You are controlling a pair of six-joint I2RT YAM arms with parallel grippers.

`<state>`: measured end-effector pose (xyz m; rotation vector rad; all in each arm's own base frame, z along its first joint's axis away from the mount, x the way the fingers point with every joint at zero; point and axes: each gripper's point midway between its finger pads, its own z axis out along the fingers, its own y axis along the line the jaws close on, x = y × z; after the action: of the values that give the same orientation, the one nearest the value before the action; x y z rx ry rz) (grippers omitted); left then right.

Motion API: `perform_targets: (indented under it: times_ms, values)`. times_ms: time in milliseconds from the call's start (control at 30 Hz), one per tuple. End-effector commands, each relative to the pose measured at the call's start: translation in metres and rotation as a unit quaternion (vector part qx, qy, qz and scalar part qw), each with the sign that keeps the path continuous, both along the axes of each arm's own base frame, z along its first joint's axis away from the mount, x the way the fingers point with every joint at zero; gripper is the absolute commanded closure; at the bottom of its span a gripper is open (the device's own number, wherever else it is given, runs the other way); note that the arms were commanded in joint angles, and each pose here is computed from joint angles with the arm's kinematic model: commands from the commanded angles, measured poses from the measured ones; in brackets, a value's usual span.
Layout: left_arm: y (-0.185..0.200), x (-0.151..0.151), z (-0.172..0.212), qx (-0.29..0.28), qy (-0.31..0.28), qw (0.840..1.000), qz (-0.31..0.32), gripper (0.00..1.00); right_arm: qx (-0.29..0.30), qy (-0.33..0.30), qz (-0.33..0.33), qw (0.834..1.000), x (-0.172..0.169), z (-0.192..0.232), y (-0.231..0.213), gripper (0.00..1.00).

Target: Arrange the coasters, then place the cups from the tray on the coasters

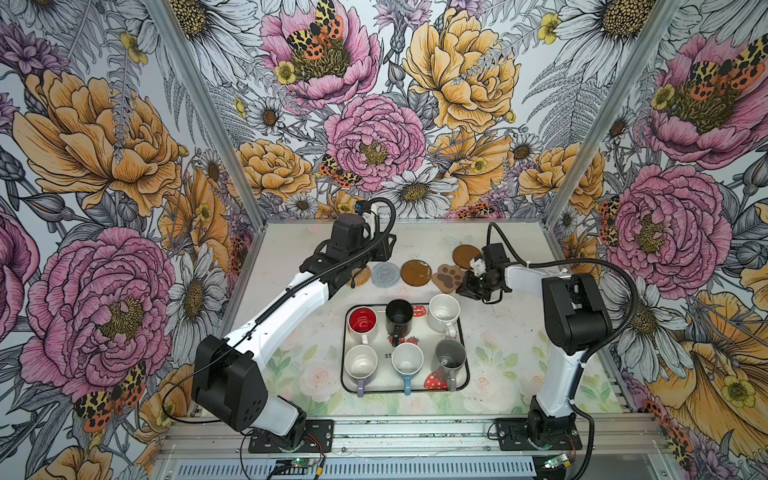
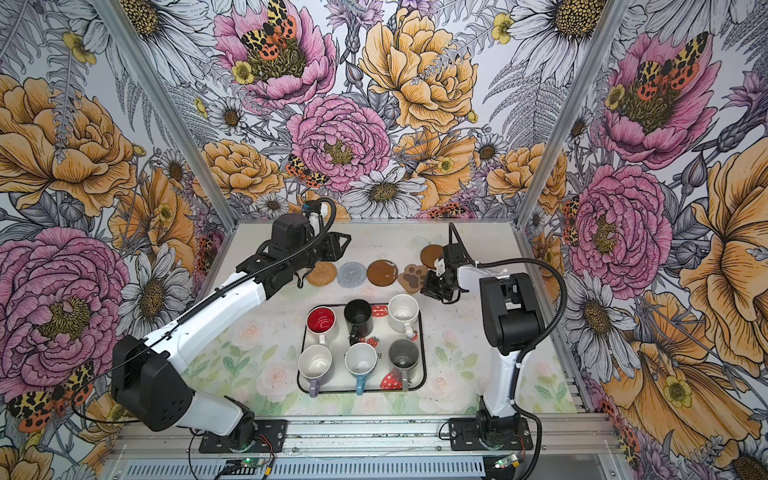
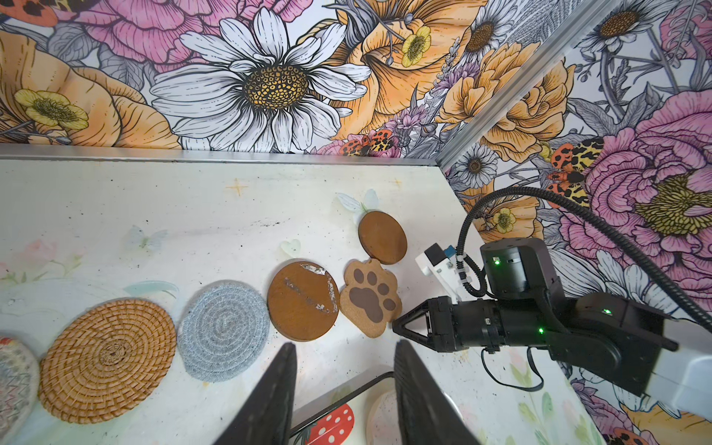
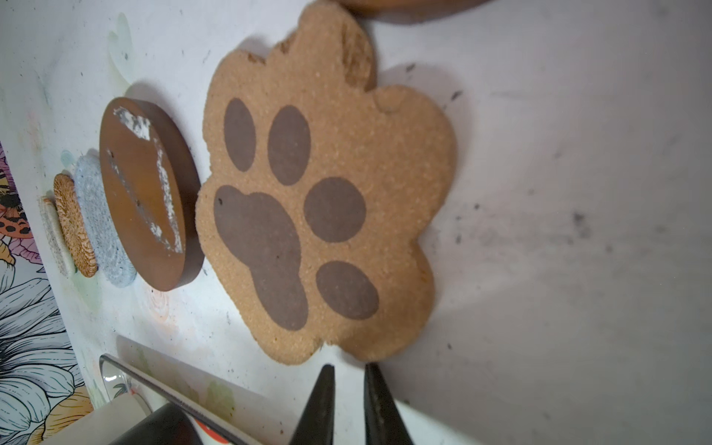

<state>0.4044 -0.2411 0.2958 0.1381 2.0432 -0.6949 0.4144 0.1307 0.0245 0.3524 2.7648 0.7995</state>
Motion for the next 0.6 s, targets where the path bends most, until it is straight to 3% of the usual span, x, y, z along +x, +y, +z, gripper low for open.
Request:
perform_targets:
  times_ms: [0, 167, 567]
  values:
    - [0.002, -0.002, 0.009, -0.008, -0.012, 1.000, 0.007, 0.57, -0.006, -0.007, -0.003, 1.000, 0.013, -0.004, 0.000, 0.83]
    - [0.003, 0.000, 0.007, -0.007, -0.010, 1.000, 0.010, 0.57, -0.006, -0.005, -0.011, 1.000, 0.024, -0.009, -0.002, 0.87]
    - [0.008, -0.001, 0.006, -0.003, -0.008, 1.000, 0.016, 0.56, -0.001, -0.012, -0.026, 1.000, 0.045, -0.009, -0.010, 0.88]
